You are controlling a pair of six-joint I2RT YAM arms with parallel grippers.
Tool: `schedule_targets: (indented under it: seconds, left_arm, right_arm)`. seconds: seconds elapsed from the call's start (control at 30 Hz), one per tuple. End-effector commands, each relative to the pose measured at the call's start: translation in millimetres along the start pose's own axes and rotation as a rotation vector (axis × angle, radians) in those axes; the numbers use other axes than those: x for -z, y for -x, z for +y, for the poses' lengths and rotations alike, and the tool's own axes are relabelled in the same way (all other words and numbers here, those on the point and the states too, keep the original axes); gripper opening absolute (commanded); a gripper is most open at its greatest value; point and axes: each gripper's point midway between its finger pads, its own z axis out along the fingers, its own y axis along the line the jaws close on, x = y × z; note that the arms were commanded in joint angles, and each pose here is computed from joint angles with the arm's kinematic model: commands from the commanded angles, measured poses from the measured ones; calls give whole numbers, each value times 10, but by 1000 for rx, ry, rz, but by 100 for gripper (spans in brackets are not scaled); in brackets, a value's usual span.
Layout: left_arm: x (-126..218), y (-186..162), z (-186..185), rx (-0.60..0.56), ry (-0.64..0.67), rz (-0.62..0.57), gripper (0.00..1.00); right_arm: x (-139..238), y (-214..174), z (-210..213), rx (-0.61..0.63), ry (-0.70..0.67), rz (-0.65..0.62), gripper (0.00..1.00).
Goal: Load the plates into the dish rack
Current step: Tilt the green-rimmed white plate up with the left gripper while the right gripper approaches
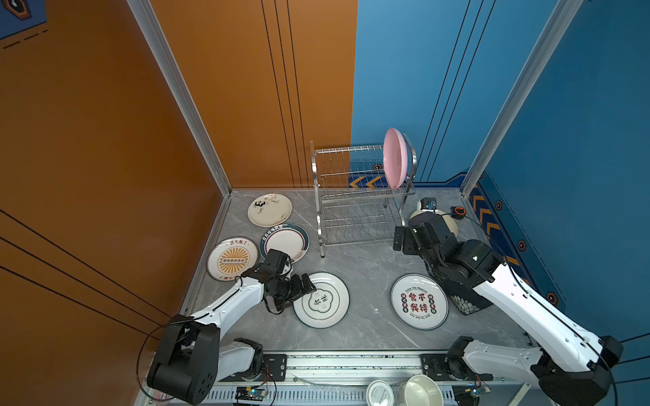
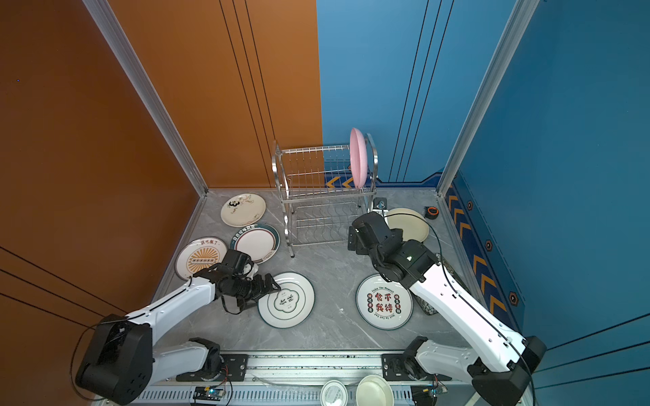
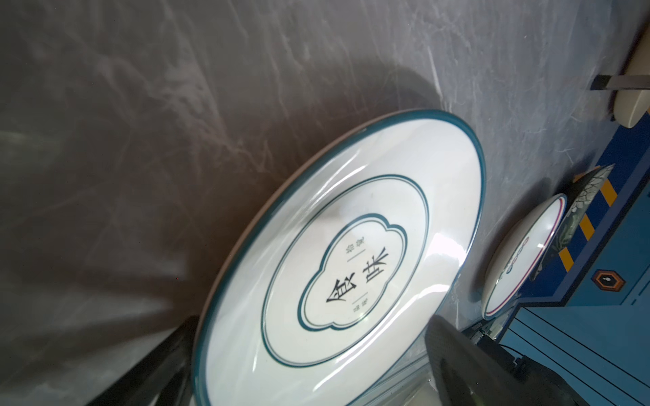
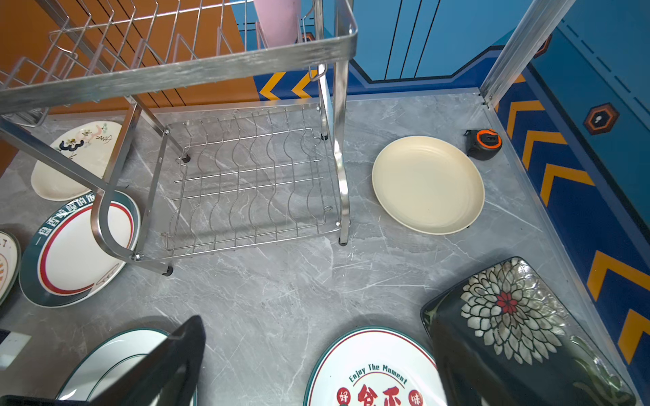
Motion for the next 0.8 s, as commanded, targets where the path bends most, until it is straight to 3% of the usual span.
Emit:
schedule_targets:
  seconds: [0.0,0.23,0.3,0.5,0.77]
  left_arm:
    - [6,-102,85,6,-23,17,100]
    - [53,-105,181,25,-27,-24,88]
    - [28,-104,193,22,-25,-20,78]
    - [-88,-88,245,18,-43,-32,60]
    - [-159,-106,266,25,-70,-39,46]
  right_arm:
    - [-6,-93,75,-17,45,39,100]
    - [-53,-198,119,-41,115,81,100]
    - [-74,-200,91,-52,122,89,100]
    - [-95,-234,77,-76,178,125,100]
    - [-162,-481,63,-133,276,240,100]
